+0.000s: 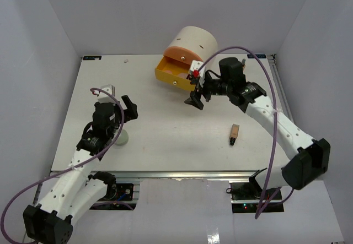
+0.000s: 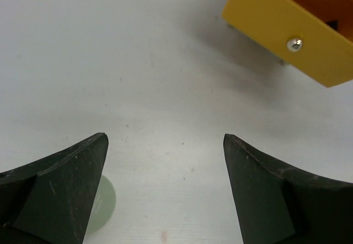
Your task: Organize the makeup
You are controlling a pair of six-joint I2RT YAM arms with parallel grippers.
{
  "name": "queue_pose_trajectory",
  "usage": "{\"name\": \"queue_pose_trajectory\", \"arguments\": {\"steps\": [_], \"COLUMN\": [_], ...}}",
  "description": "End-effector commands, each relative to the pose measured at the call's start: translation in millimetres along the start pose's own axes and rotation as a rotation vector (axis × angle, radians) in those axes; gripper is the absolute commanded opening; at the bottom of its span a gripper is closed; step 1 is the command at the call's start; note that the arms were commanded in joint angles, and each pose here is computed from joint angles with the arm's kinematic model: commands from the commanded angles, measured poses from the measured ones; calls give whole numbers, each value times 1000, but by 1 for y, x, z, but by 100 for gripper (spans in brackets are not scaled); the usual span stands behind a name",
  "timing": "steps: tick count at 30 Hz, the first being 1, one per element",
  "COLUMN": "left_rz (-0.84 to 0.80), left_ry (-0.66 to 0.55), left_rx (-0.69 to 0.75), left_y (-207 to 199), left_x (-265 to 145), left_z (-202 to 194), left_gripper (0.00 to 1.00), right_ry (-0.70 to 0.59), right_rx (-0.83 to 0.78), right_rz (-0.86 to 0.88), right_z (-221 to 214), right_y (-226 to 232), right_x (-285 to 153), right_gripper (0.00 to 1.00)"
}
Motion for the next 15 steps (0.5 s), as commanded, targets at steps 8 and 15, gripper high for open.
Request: {"name": "queue_pose_trajectory", "arguments": {"steps": [8, 15], "left_rz": [482, 714], "left_ry": [387, 502], "left_rx": [-353, -409], "left_y": [55, 79], "left_x": [25, 22], "left_z": [-54, -85], "left_gripper": [98, 98], "right_ry": [-171, -195], "right_rx": [191, 179], "right_rz": [136, 116], "right_z": [-60, -55], "right_y": [59, 61], "right_x": [-37, -44], "right_gripper": [90, 90]}}
Point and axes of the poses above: each gripper's point midway between its finger pads, its own x axis out along the fingers, its own y axis along the line the jaws close on, z = x × y, the point moved 3 cm from there along -x, back along the fingers, and after that the axes turned 6 degrees about -x, right-handed, at the moved point
